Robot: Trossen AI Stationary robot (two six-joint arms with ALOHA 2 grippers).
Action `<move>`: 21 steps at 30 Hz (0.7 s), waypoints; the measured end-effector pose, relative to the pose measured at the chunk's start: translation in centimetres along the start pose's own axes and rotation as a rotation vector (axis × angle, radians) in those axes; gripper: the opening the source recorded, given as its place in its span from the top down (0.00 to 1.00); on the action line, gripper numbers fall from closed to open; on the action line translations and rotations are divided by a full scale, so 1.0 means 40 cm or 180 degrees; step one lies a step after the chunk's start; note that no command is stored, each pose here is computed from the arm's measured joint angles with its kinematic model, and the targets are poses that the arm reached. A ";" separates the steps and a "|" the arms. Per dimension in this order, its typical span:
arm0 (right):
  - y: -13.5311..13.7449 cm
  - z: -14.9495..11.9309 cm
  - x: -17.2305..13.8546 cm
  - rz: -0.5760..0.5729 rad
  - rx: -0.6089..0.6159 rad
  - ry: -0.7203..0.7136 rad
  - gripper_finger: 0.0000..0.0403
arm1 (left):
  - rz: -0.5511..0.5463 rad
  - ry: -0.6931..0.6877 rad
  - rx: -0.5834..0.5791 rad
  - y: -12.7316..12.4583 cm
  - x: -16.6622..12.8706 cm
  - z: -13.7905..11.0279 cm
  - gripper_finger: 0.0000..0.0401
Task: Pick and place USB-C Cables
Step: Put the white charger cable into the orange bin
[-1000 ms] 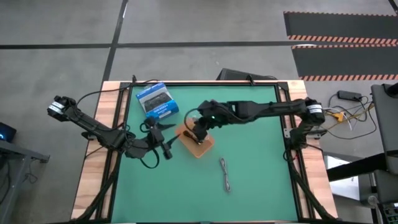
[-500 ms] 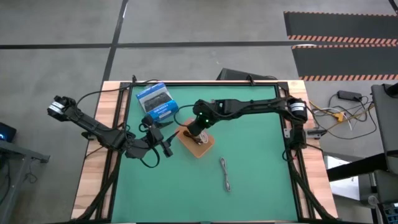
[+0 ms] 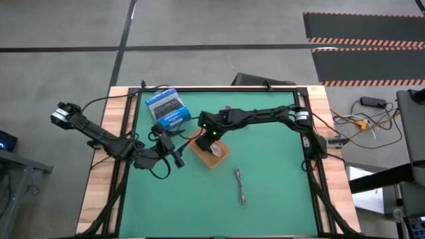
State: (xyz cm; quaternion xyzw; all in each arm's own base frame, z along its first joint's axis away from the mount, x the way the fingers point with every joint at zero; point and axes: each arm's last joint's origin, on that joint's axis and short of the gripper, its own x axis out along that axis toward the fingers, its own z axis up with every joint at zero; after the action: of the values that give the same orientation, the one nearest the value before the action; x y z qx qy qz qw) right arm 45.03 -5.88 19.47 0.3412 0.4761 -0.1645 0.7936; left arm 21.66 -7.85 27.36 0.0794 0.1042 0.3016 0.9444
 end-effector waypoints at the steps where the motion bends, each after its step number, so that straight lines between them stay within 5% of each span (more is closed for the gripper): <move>1: 0.000 0.000 0.006 -0.0016 -0.0013 0.0022 0.96 | 0.0000 0.0000 -0.0001 0.000 0.000 0.000 0.50; 21: -0.001 0.001 0.012 -0.0046 -0.0048 0.0052 0.96 | -0.0002 0.0006 0.0011 0.000 0.000 -0.004 0.50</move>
State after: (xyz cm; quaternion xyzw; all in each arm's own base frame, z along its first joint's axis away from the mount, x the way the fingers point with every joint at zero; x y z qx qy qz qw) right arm 45.27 -5.92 19.07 0.3331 0.4861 -0.1638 0.7911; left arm 21.64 -7.85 27.21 0.0806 0.1057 0.3012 0.9443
